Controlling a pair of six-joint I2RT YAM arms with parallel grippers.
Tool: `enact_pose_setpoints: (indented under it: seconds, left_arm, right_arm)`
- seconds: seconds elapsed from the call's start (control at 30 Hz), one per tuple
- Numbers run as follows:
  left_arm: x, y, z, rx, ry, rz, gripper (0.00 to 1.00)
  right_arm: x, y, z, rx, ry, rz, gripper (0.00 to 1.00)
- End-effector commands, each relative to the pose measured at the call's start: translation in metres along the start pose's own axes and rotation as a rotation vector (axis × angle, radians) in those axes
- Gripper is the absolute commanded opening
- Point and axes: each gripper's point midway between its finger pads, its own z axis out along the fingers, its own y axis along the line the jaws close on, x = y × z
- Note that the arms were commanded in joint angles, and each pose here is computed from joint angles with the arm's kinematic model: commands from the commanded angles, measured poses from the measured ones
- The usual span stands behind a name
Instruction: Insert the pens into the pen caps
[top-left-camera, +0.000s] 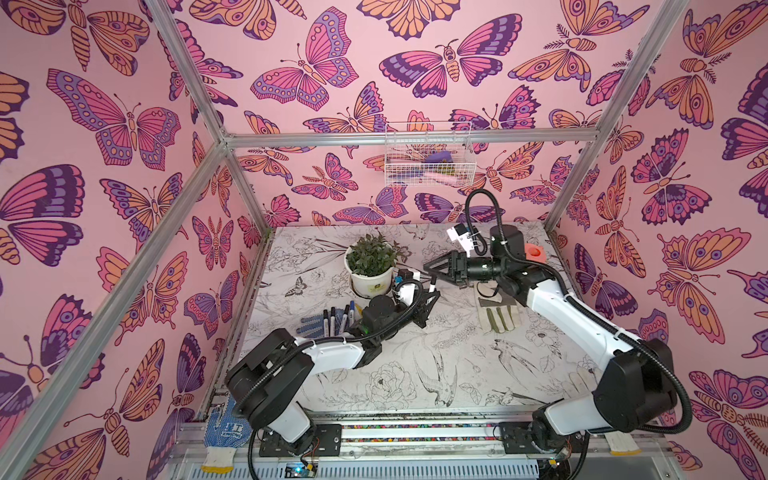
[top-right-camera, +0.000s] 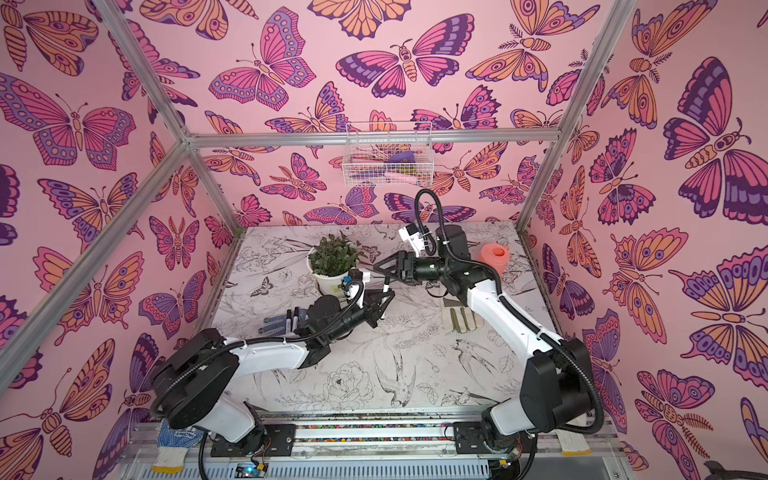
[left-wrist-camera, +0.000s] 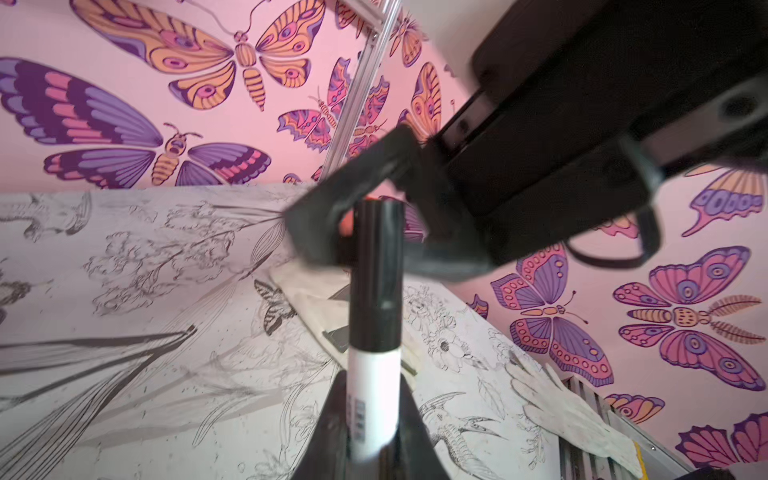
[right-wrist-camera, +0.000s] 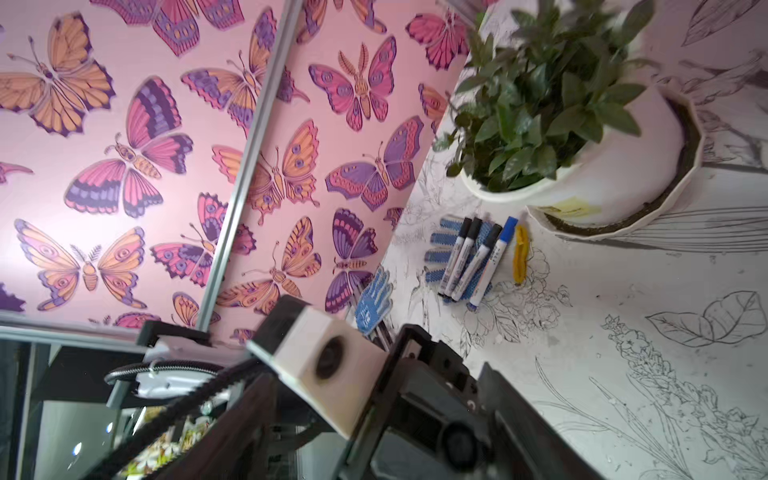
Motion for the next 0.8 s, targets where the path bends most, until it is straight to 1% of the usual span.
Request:
enact_pose_setpoints:
  seconds: [0.0,0.03,0.1,0.17,0.2,0.27,0.33,0.4,0.47,0.53,0.63,0.77]
  left_arm:
    - [0.011,0.024,-0.007,-0.076,-0.035,-0.057,0.00]
    - [0.011,0.034,-0.011,-0.114,-0.052,-0.081,0.00]
    - [0.009,0.053,-0.024,-0.183,-0.085,-0.122,0.00]
    - [0.007,0.079,-0.044,-0.287,-0.101,-0.185,0.00]
    - [0.009,0.093,-0.057,-0.342,-0.088,-0.230,0.00]
    - [0.017,0.113,-0.085,-0.462,-0.033,-0.274,0.00]
    - [0.027,0.125,-0.114,-0.591,0.083,-0.283,0.00]
    - [0.035,0.139,-0.151,-0.757,0.189,-0.273,0.00]
    - [0.038,0.151,-0.182,-0.844,0.219,-0.308,0.00]
    - [0.038,0.164,-0.213,-0.944,0.215,-0.372,0.00]
    - [0.032,0.179,-0.243,-1.024,0.213,-0.443,0.00]
    - [0.034,0.194,-0.267,-1.093,0.312,-0.481,0.00]
  right_arm:
    - [-0.033,0.028,-0.031,0.024,-0.186,-0.072,0.84]
    - [-0.036,0.021,-0.037,0.083,-0.222,-0.079,0.84]
    - [-0.042,0.001,-0.058,0.268,-0.319,-0.108,0.84]
    - [-0.043,-0.019,-0.081,0.434,-0.407,-0.120,0.83]
    - [-0.044,-0.025,-0.094,0.500,-0.457,-0.138,0.82]
    - [-0.042,-0.033,-0.109,0.580,-0.509,-0.152,0.82]
    - [-0.040,-0.036,-0.117,0.616,-0.527,-0.165,0.81]
    - [-0.036,-0.043,-0.117,0.631,-0.520,-0.155,0.81]
    - [-0.033,-0.049,-0.112,0.630,-0.496,-0.141,0.80]
    - [-0.032,-0.054,-0.105,0.618,-0.475,-0.121,0.79]
    - [-0.032,-0.060,-0.097,0.601,-0.454,-0.098,0.79]
    - [-0.035,-0.060,-0.092,0.581,-0.445,-0.092,0.78]
